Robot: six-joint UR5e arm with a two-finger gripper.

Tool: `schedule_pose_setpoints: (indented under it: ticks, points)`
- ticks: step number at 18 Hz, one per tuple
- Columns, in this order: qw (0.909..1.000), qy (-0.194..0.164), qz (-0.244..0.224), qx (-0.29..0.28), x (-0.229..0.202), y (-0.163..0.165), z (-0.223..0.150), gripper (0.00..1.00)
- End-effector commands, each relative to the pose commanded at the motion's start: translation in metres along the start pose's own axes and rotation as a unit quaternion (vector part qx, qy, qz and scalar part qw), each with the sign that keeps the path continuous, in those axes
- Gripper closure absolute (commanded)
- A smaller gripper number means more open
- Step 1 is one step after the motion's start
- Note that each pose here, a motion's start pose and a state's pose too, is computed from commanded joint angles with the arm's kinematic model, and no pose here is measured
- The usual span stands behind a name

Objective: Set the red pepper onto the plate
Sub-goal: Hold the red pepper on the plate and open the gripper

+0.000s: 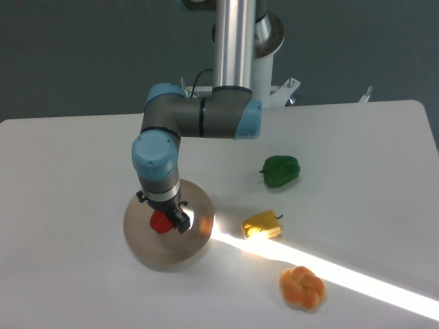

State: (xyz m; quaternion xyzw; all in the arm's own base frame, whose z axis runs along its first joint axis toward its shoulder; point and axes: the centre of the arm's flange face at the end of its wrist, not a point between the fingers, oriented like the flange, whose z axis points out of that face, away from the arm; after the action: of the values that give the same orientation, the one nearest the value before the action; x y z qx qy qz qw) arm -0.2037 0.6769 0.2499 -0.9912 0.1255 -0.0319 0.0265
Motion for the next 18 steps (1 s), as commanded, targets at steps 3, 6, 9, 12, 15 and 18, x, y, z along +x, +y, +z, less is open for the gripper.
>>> schedule_pose_setpoints:
  ticks: [3,6,9,12,15,18]
  points:
    - [1.0,-0.006,0.002,0.006,0.0,0.0,0.01,0.36]
    - [1.0,-0.003,0.003,0.001,0.002,0.001,0.016,0.36]
    - [1.0,-0.003,0.005,-0.002,0.003,0.003,0.019,0.36]
    - [1.0,-0.003,0.005,-0.004,0.004,0.005,0.023,0.36]
    - [1.0,-0.003,0.005,-0.004,0.005,0.004,0.023,0.36]
    - [1.0,-0.004,0.005,-0.003,0.004,0.004,0.021,0.3]
